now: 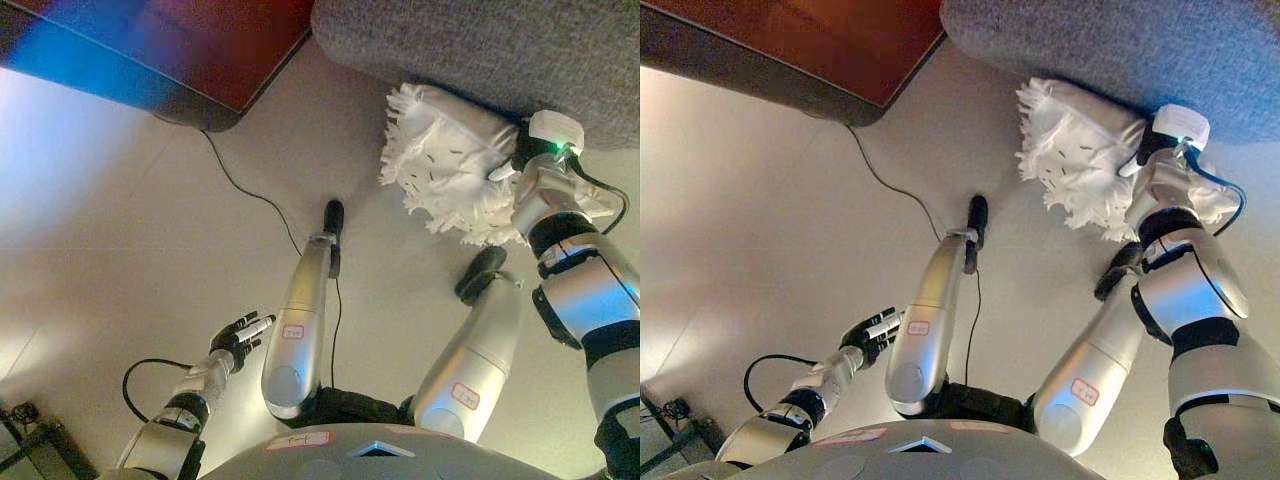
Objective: Pick up the pillow and put it on the sofa.
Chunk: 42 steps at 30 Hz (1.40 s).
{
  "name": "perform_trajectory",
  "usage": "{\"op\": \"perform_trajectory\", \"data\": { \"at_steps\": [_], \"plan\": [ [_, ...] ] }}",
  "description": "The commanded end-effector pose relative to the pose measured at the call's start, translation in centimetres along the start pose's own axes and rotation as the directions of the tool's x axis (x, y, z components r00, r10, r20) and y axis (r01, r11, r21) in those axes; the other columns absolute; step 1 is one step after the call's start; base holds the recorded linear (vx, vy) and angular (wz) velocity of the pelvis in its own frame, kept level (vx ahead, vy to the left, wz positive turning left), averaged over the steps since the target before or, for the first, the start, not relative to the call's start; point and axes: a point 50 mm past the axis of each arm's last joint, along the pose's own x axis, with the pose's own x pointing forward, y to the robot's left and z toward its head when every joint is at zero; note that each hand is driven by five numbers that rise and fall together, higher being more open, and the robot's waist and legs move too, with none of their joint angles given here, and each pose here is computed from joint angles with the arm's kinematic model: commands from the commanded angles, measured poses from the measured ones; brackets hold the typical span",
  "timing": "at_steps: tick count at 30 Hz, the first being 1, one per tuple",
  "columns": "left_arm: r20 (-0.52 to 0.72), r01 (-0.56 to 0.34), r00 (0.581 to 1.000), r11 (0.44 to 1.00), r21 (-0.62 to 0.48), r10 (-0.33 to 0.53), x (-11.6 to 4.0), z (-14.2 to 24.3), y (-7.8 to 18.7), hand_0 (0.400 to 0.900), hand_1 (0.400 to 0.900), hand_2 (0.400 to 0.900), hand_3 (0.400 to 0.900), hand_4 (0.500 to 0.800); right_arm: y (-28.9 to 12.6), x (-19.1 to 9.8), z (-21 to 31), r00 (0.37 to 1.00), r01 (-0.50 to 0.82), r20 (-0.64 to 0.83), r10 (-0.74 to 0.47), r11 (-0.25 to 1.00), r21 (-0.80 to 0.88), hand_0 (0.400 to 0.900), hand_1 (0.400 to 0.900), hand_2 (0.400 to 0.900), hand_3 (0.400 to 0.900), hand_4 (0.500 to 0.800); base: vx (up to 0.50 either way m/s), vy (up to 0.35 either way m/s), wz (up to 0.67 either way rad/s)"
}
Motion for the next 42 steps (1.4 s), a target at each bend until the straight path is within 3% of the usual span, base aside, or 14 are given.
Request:
{"op": "perform_trajectory", "data": {
  "at_steps": [1, 8, 9, 23, 35, 42],
  "plan": [
    [-0.049, -0.152, 0.987, 0.987, -0.042, 0.15, -2.2, -2.8, 5.4, 0.9, 0.9, 0.9, 0.9, 0.8, -4.6, 0.6, 0.4, 0.993, 0.112, 0.018, -0.113, 0.993, 0.048, 0.9, 0.9, 0.9, 0.9, 0.8, 0.0, 0.0, 0.0],
    [-0.051, -0.138, 0.99, 0.987, -0.084, 0.134, -2.6, -3.8, 5.6, 0.9, 0.9, 0.9, 0.9, 0.8, -6.1, 0.6, 1.7, 0.992, 0.096, 0.073, -0.102, 0.992, 0.079, 0.9, 0.9, 0.9, 0.9, 0.8, -0.067, 0.043, -0.02],
    [-0.048, -0.138, 0.99, 0.987, -0.088, 0.134, -2.7, -3.7, 5.7, 0.9, 0.9, 0.9, 0.9, 0.8, -6.2, 0.6, 2.1, 0.991, 0.076, 0.099, -0.084, 0.993, 0.086, 0.4, 0.4, 0.4, 0.4, 0.5, -0.047, 0.012, -0.04],
    [-0.013, -0.103, 0.995, 0.993, -0.057, 0.102, -2.5, -3.4, 5.2, 0.9, 0.9, 0.9, 0.9, 0.8, -5.8, 0.4, 3.1, 0.977, 0.08, 0.184, -0.103, 0.988, 0.131, 0.4, 0.4, 0.4, 0.4, 0.5, -0.014, 0.0, -0.06],
    [-0.002, -0.125, 0.992, 0.992, 0.017, 0.125, -1.8, -1.1, 5.0, 0.9, 0.9, 0.9, 0.9, 0.8, -1.5, -0.3, 2.7, 0.962, -0.053, 0.273, 0.026, 0.994, 0.094, 0.4, 0.4, 0.4, 0.4, 0.5, 0.055, -0.017, -0.04],
    [-0.033, -0.178, 0.983, 0.983, 0.051, 0.179, -2.0, -1.2, 5.9, 0.9, 0.9, 0.9, 0.9, 0.8, -0.1, -1.4, 3.7, 0.903, -0.162, 0.415, 0.111, 0.983, 0.09, 0.4, 0.4, 0.4, 0.4, 0.5, 0.089, -0.103, -0.01]
  ]
}}
